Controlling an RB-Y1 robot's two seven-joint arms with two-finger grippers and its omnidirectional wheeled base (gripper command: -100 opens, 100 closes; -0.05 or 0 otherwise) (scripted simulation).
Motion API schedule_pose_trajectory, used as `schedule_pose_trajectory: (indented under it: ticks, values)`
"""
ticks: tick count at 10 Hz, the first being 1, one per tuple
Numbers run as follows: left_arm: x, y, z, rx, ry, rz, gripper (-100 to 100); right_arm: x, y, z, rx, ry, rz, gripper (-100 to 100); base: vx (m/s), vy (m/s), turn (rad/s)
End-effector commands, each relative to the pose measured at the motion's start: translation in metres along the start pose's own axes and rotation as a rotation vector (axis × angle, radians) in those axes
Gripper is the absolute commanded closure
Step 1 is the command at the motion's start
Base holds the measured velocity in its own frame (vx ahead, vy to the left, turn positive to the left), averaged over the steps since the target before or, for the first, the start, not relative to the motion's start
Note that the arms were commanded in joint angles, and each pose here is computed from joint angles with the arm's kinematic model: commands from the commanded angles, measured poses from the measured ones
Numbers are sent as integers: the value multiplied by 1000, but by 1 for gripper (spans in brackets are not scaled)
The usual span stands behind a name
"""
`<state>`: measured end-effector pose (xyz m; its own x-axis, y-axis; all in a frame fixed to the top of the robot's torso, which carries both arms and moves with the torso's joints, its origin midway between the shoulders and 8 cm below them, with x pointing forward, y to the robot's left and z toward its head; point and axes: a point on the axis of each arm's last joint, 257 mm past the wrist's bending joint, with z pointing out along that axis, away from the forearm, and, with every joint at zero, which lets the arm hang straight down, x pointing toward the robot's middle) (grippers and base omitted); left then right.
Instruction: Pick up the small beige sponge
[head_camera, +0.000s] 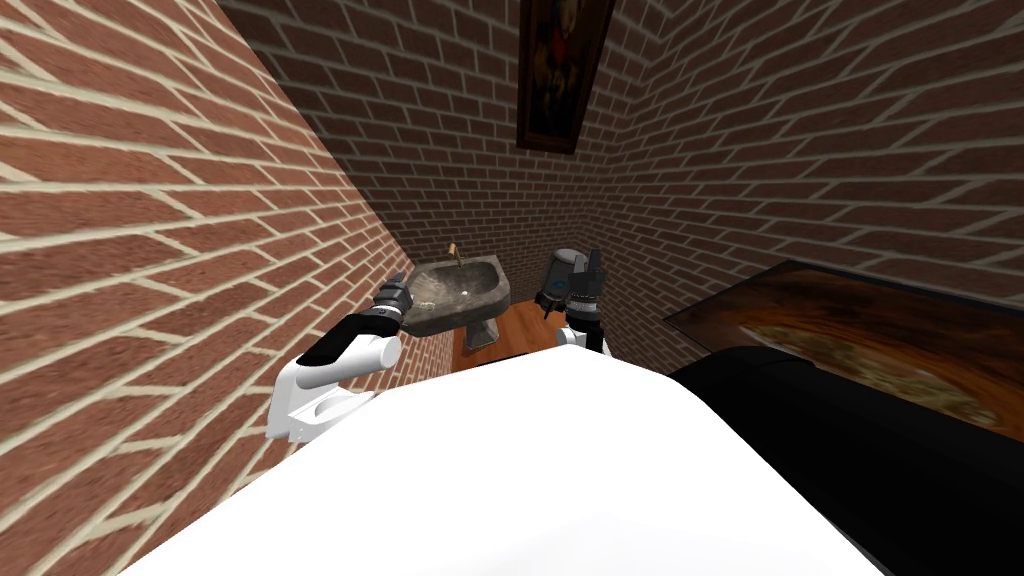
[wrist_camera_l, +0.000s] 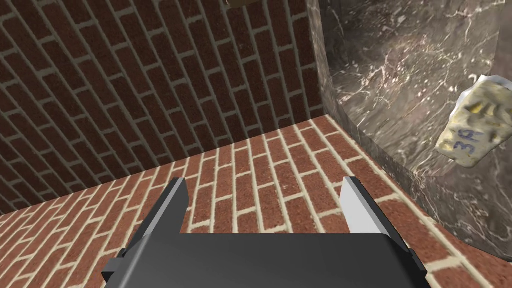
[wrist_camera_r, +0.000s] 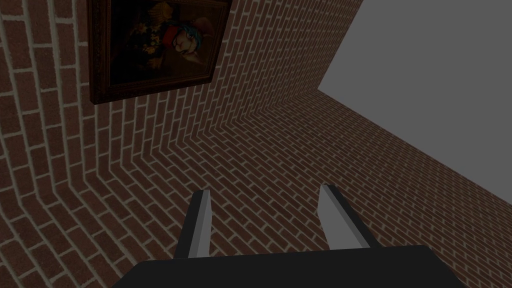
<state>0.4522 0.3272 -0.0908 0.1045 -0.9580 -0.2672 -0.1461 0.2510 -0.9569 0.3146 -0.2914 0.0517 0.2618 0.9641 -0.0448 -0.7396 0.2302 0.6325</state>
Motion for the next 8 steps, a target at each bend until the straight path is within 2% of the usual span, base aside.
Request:
schedule_pose_trajectory:
  ticks: [1,8]
  values:
    - [1,9,0,-37,2,0,-100,0,0,0,0,0,0,0,16,-8,1]
    - [5,32,-2,-173,23,-5,-100,0,0,0,0,0,0,0,23,-8,1]
